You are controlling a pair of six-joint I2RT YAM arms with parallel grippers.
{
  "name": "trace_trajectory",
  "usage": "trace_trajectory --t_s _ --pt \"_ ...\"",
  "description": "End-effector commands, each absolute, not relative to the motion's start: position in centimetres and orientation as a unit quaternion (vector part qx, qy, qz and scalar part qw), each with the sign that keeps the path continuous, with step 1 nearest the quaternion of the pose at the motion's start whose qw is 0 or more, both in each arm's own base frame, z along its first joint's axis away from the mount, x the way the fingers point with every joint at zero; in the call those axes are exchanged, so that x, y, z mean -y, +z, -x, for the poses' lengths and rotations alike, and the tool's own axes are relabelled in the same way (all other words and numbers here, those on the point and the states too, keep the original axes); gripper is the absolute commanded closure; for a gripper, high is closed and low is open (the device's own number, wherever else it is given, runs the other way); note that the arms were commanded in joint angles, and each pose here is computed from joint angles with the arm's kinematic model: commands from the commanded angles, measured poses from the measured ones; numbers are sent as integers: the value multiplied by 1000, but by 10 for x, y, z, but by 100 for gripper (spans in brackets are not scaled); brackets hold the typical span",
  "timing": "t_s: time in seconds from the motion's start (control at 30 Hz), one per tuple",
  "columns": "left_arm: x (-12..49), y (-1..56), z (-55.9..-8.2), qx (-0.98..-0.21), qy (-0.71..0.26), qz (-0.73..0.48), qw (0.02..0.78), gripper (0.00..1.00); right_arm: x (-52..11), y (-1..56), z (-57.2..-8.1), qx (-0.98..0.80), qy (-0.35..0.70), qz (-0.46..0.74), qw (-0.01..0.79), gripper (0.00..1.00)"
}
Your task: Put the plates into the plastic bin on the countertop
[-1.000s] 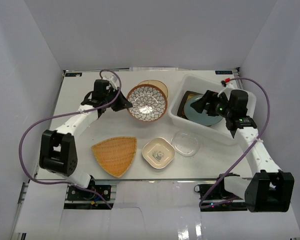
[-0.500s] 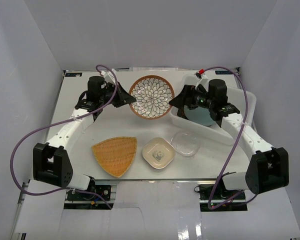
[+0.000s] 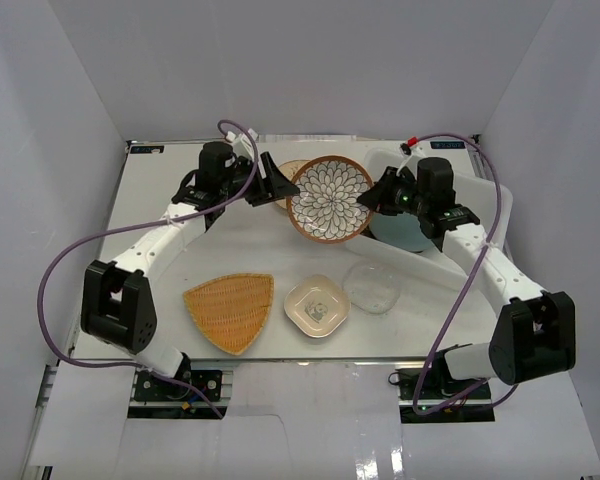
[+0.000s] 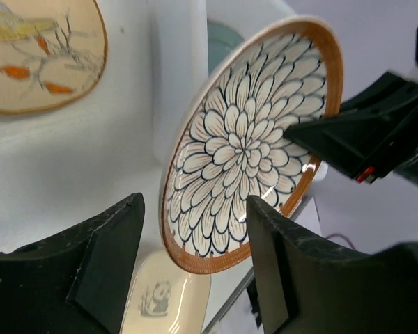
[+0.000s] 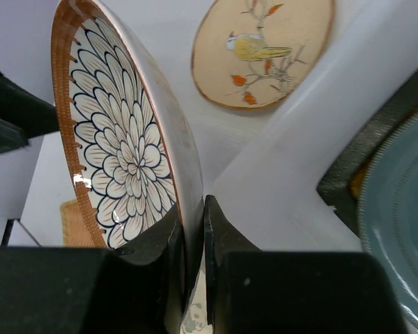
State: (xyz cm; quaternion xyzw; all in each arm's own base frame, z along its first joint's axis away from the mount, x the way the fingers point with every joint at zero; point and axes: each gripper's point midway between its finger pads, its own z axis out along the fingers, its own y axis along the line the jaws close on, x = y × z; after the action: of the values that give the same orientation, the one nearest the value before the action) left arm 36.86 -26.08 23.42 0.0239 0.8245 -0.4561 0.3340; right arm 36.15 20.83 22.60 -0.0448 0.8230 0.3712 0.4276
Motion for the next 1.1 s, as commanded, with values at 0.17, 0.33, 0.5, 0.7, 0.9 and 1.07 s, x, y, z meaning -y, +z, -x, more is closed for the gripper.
trace_trajectory --t_s 0.17,0.33,0.5,0.7,0.9,1.07 --pt "235 215 -457 -845 -366 32 388 20 -98 265 -397 -783 318 -77 528 92" --pt "212 150 -492 -872 -328 77 356 19 -40 224 -395 -796 281 -144 516 92" --pt "208 116 -511 -882 -315 77 341 16 -18 194 -396 -811 250 -171 500 92" --pt "218 86 -527 -887 -326 70 319 17 -9 168 -396 -825 236 -187 479 86" --pt "223 62 -537 -889 -330 82 306 33 0 172 -384 -825 204 -195 489 2" --pt "225 54 -546 -887 -330 94 310 53 5 195 -370 -812 184 -189 521 2"
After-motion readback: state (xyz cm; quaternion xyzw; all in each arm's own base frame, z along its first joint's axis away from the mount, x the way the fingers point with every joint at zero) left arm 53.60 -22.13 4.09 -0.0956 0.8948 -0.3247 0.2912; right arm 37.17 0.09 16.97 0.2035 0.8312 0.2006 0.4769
